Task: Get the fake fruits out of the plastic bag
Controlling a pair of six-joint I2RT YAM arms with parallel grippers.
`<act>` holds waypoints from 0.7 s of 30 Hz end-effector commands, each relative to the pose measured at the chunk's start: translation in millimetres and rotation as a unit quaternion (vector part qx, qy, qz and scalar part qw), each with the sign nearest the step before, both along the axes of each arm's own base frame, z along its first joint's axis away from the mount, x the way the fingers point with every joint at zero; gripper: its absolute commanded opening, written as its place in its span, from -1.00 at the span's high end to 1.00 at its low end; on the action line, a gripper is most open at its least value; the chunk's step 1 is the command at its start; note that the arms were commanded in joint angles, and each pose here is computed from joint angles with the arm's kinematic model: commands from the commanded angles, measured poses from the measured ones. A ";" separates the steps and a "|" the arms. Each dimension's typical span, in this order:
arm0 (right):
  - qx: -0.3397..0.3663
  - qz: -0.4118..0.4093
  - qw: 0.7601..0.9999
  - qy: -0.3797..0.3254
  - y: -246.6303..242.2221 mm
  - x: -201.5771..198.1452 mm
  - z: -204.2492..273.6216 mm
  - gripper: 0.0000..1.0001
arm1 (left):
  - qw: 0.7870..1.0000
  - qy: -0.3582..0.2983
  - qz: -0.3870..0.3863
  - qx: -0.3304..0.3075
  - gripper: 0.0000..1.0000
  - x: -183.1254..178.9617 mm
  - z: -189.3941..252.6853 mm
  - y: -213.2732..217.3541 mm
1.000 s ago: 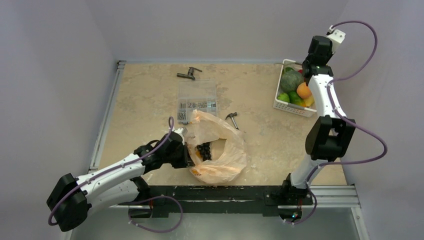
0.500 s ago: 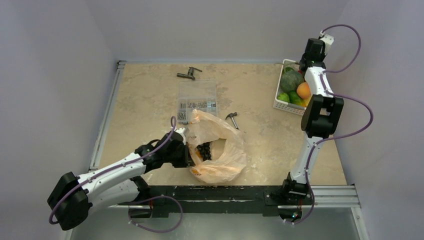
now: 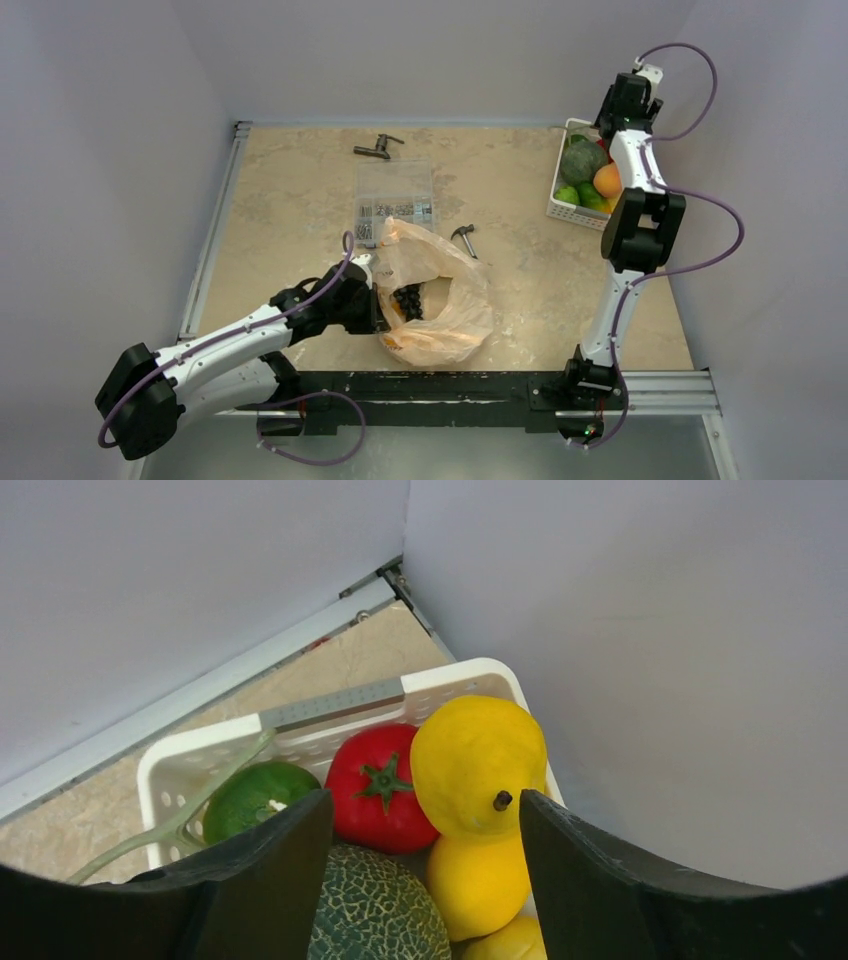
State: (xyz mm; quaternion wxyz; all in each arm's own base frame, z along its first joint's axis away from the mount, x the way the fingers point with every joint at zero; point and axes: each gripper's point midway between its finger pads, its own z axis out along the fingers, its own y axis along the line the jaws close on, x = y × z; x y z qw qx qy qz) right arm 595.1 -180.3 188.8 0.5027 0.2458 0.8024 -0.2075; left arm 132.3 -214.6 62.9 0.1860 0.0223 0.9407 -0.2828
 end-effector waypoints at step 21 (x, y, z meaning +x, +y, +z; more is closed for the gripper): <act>0.157 0.263 0.949 -0.073 260.5 -179.3 84.7 -0.70 | 1.000 -0.029 0.006 -0.001 1.00 9.3 12.7 -0.4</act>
